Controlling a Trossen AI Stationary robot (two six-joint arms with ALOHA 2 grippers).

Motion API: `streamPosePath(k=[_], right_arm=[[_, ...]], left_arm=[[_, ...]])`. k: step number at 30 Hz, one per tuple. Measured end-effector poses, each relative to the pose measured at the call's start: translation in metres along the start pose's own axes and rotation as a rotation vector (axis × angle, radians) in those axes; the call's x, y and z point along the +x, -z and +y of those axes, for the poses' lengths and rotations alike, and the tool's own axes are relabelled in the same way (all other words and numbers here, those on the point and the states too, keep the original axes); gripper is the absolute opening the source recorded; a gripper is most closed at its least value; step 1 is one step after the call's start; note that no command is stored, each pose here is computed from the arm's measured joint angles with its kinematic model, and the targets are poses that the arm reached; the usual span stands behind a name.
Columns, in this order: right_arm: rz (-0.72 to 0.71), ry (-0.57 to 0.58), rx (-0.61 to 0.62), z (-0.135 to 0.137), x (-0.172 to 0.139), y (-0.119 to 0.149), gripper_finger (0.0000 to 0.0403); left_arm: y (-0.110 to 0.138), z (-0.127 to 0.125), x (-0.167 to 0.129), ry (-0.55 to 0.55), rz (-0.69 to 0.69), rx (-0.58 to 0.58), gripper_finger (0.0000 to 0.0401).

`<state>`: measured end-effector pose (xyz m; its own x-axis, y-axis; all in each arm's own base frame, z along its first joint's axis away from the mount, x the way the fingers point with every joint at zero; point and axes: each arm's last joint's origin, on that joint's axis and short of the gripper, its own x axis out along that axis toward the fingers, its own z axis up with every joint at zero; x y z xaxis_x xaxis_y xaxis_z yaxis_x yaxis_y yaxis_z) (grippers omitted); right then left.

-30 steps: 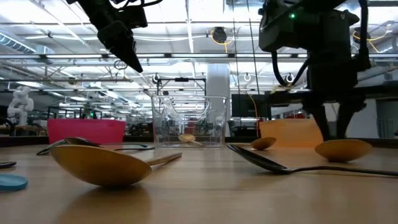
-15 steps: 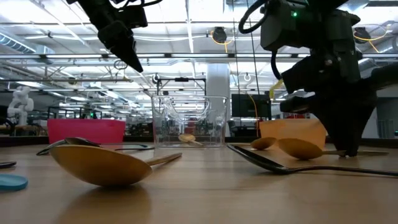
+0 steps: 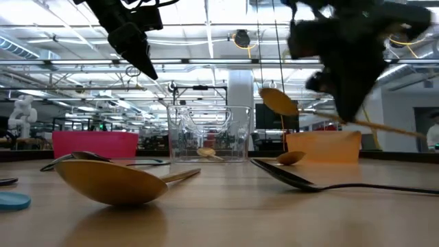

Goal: Sort silverware by color (type)
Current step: Put the gold spoon into the transparent bin

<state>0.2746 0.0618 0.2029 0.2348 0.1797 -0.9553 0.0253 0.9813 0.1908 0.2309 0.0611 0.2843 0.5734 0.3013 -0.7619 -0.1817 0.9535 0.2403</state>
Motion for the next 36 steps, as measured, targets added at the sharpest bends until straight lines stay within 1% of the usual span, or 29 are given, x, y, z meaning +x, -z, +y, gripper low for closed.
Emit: streamPosePath(k=[2,5,9,13,16,19,21,25,27,31,36], right_arm=[[-0.026,0.001,0.041,0.000,-0.013,-0.010,0.0008],[-0.058,0.033,0.098,-0.004,-0.031,-0.023,0.0007],[-0.112,0.048,0.198,-0.015,-0.051,-0.037,0.0007],[-0.205,0.039,0.308,-0.029,-0.072,-0.052,0.0007],[-0.304,0.025,0.387,-0.041,-0.089,-0.065,0.0007],[-0.397,0.026,0.472,-0.054,-0.105,-0.078,0.0007],[-0.451,0.029,0.508,-0.062,-0.115,-0.085,0.0007],[-0.516,0.028,0.618,-0.084,-0.130,-0.097,0.0007],[-0.550,0.037,0.646,-0.095,-0.137,-0.104,0.0007],[-0.586,0.058,0.640,-0.112,-0.142,-0.120,0.0007],[-0.594,0.083,0.686,-0.140,-0.138,-0.135,0.0007]], left_arm=[[0.000,0.000,0.000,0.000,0.000,0.009,0.0069],[0.000,0.000,0.000,-0.001,0.001,0.014,0.0069],[0.000,0.001,0.000,-0.011,0.003,0.021,0.0069],[0.000,0.002,0.000,-0.043,0.010,0.023,0.0069],[0.001,0.002,0.000,-0.068,0.019,0.036,0.0069],[0.002,0.002,0.000,-0.076,0.034,0.042,0.0069],[0.004,0.002,-0.001,-0.074,0.046,0.045,0.0069],[0.005,0.002,-0.004,-0.073,0.047,0.045,0.0069],[0.007,0.003,-0.007,-0.073,0.051,0.045,0.0069],[0.009,0.004,-0.017,-0.078,0.029,0.032,0.0069],[0.010,0.006,-0.033,-0.089,-0.030,-0.004,0.0069]])
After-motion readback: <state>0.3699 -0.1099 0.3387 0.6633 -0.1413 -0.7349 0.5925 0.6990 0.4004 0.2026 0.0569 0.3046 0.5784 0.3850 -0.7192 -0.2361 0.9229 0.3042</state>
